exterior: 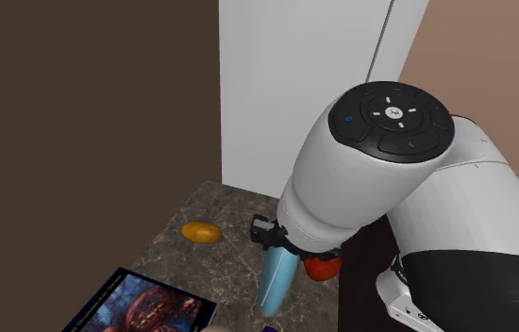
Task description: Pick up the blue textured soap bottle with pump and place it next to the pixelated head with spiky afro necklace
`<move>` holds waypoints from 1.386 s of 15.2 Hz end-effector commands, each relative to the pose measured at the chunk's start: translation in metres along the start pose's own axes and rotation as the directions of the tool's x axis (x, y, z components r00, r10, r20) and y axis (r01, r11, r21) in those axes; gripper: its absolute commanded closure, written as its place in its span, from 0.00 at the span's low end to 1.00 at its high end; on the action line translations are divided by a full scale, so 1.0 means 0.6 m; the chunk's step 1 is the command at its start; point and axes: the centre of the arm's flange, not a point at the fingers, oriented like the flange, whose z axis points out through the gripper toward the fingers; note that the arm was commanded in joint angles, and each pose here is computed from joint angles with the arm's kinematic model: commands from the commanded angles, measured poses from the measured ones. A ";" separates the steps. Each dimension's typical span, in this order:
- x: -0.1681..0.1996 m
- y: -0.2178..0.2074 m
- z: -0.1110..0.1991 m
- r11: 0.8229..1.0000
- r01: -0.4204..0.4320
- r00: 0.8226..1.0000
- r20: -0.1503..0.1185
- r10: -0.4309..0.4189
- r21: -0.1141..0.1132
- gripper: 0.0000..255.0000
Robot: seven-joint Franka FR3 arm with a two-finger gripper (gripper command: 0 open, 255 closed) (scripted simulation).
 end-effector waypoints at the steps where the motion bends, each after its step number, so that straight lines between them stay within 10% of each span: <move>1: -0.008 0.003 0.015 1.000 0.000 1.000 0.000 0.000 0.001 1.00; 21: -0.074 0.022 0.178 1.000 0.000 1.000 0.000 0.000 0.001 1.00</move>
